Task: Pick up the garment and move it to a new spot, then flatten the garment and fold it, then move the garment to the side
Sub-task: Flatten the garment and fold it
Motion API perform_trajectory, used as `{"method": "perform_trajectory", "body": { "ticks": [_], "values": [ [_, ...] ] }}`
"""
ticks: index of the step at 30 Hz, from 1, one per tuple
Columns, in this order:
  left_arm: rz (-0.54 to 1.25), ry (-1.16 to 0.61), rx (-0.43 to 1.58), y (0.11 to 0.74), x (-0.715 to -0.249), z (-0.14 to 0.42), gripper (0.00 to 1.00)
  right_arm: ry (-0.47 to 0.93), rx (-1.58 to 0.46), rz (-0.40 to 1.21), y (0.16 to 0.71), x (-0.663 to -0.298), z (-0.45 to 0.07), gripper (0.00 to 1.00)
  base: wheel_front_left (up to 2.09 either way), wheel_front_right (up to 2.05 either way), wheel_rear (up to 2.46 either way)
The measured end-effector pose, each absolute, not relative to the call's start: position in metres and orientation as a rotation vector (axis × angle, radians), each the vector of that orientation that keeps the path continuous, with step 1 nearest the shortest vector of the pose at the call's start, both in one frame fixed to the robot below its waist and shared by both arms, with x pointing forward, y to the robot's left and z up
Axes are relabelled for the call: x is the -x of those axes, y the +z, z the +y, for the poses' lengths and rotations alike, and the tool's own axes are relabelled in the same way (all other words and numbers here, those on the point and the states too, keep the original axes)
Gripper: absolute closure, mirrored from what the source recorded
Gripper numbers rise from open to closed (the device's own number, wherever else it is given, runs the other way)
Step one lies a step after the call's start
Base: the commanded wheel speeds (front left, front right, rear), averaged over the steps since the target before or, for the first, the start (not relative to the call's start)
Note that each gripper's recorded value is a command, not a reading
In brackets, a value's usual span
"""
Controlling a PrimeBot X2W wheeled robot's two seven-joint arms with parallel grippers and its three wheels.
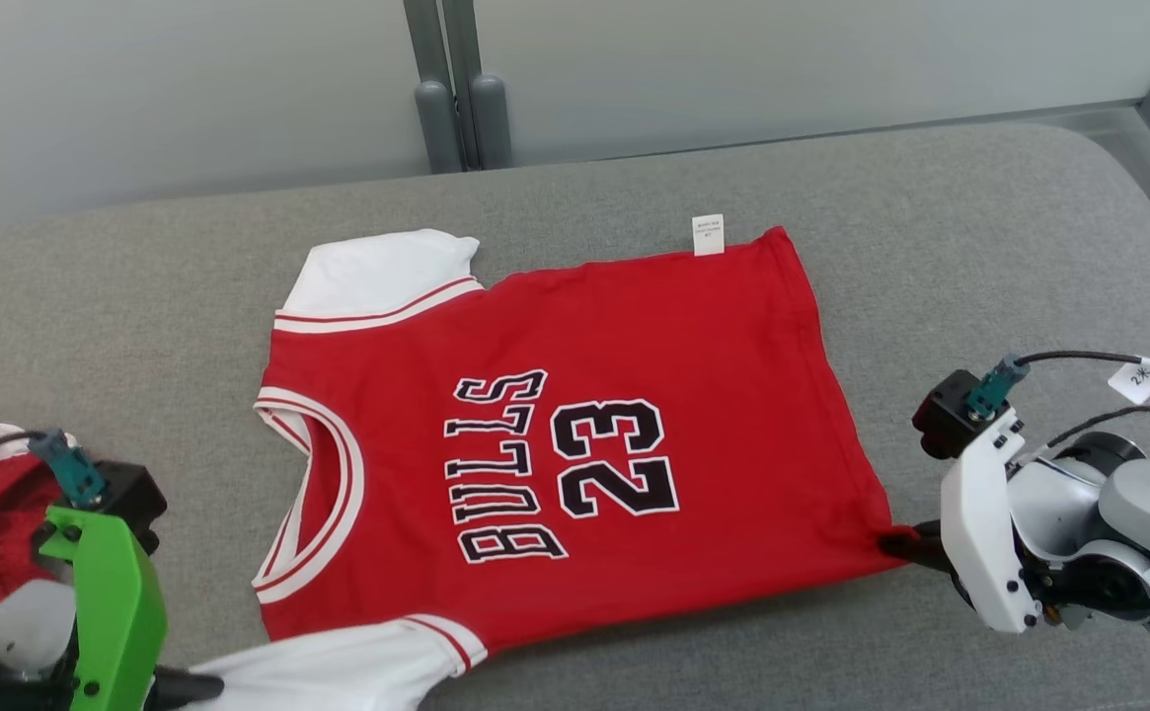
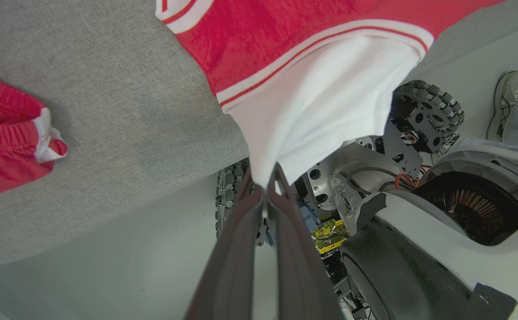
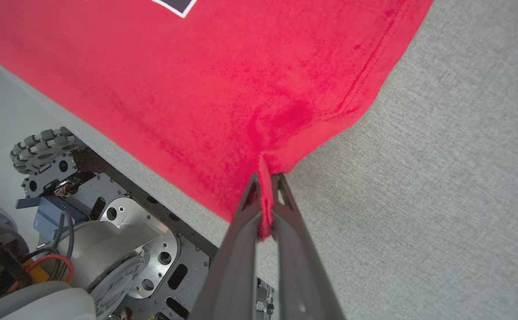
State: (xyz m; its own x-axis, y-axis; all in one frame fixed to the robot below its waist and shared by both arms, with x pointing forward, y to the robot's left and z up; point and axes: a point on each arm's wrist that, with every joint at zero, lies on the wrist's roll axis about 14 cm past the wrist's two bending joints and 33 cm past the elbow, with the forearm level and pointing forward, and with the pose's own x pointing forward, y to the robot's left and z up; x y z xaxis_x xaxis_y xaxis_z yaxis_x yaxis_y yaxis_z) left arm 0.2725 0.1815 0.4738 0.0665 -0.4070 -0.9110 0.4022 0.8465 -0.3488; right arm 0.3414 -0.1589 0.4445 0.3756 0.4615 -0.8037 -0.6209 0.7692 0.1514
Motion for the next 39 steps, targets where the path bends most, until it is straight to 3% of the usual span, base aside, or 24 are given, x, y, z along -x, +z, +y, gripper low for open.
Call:
{"method": "perform_trajectory", "body": {
  "ticks": [14, 23, 24, 25, 26, 27, 33, 39],
  "values": [
    [1.393, -0.562, 0.061, 0.458, -0.377, 0.168, 1.00, 0.627, 0.093, 1.024, 0.436, -0.419, -0.149, 1.00, 0.00, 0.00, 0.00],
    [1.377, -0.540, 0.136, 0.431, -0.420, 0.157, 1.00, 0.560, 0.017, 1.077, 0.413, -0.441, -0.150, 1.00, 0.00, 0.00, 0.00],
    [1.369, -0.545, 0.145, 0.429, -0.423, 0.154, 1.00, 0.558, 0.014, 1.084, 0.410, -0.440, -0.149, 0.83, 0.00, 0.00, 0.00],
    [1.354, -0.549, 0.149, 0.427, -0.426, 0.152, 0.35, 0.555, 0.012, 1.086, 0.408, -0.440, -0.149, 0.60, 0.00, 0.00, 0.00],
    [1.340, -0.548, 0.151, 0.427, -0.429, 0.151, 0.00, 0.551, 0.008, 1.082, 0.408, -0.440, -0.149, 0.29, 0.00, 0.00, 0.00],
    [1.325, -0.543, 0.154, 0.427, -0.432, 0.152, 0.00, 0.546, 0.003, 1.068, 0.409, -0.442, -0.149, 0.00, 0.00, 0.00, 0.00],
    [1.211, -0.538, 0.147, 0.439, -0.442, 0.154, 0.00, 0.548, -0.017, 0.868, 0.436, -0.460, -0.139, 0.00, 0.00, 0.00, 0.00],
    [0.869, -0.501, 0.147, 0.478, -0.466, 0.160, 0.00, 0.507, -0.071, 0.544, 0.480, -0.475, -0.142, 0.00, 0.00, 0.00, 0.00]
  ]
}}
